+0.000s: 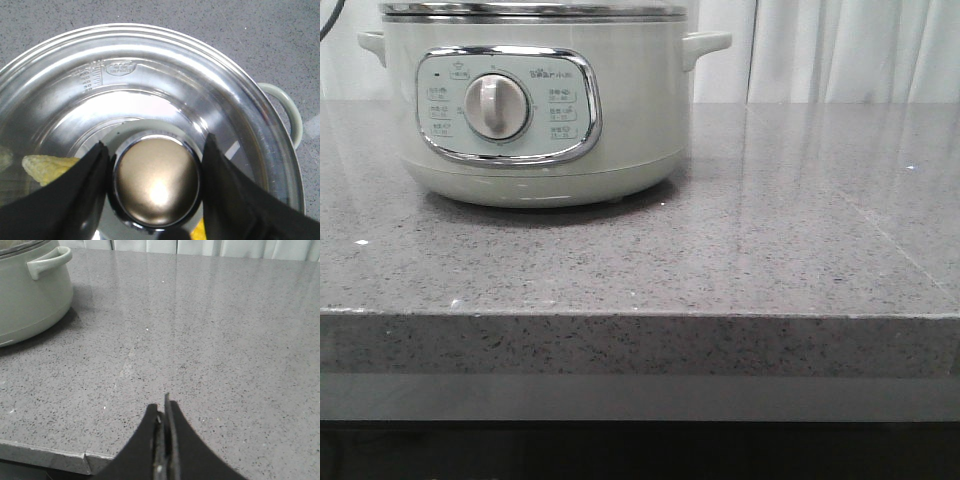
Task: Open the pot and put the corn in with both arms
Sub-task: 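Lower the glass lid onto the pot with the left gripper, then release the lid knob and raise the left gripper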
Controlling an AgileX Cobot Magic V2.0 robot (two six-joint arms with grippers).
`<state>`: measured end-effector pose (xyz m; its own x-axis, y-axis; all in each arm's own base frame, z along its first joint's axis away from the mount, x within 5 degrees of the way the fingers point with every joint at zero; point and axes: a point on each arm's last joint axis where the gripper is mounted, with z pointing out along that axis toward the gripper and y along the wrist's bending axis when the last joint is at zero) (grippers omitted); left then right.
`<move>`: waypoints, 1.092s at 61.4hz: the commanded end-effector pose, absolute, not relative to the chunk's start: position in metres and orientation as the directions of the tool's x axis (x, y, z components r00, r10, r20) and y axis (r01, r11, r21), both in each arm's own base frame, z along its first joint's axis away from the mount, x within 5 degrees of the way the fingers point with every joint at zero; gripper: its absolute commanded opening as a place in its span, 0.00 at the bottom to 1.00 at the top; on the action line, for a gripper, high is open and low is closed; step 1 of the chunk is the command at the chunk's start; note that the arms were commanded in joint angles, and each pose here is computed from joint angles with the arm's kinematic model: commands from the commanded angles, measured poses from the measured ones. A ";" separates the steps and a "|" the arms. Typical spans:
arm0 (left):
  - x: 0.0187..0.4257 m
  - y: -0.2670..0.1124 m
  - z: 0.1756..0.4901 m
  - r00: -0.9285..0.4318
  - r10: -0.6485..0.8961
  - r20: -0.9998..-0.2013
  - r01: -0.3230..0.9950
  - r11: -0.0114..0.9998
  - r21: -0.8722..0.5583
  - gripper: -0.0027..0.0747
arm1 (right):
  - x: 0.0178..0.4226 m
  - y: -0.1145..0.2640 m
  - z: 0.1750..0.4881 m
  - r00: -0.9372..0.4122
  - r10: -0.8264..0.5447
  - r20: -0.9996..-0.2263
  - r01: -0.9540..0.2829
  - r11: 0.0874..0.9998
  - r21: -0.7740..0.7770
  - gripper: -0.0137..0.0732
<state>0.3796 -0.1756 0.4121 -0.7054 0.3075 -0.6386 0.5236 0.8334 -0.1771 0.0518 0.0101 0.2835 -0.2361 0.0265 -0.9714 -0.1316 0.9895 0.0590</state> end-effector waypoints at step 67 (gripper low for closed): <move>0.357 -0.167 0.448 -0.684 0.241 -0.689 0.496 0.846 -0.196 0.44 | 0.055 0.009 0.295 -0.129 0.042 -0.991 -0.121 0.991 0.058 0.03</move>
<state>0.3804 -0.1737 0.4121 -0.7255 0.2750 -0.6309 0.4846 0.8550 -0.1847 0.0527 0.0101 0.2818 -0.2328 0.0287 -0.9721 -0.1306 0.9896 0.0605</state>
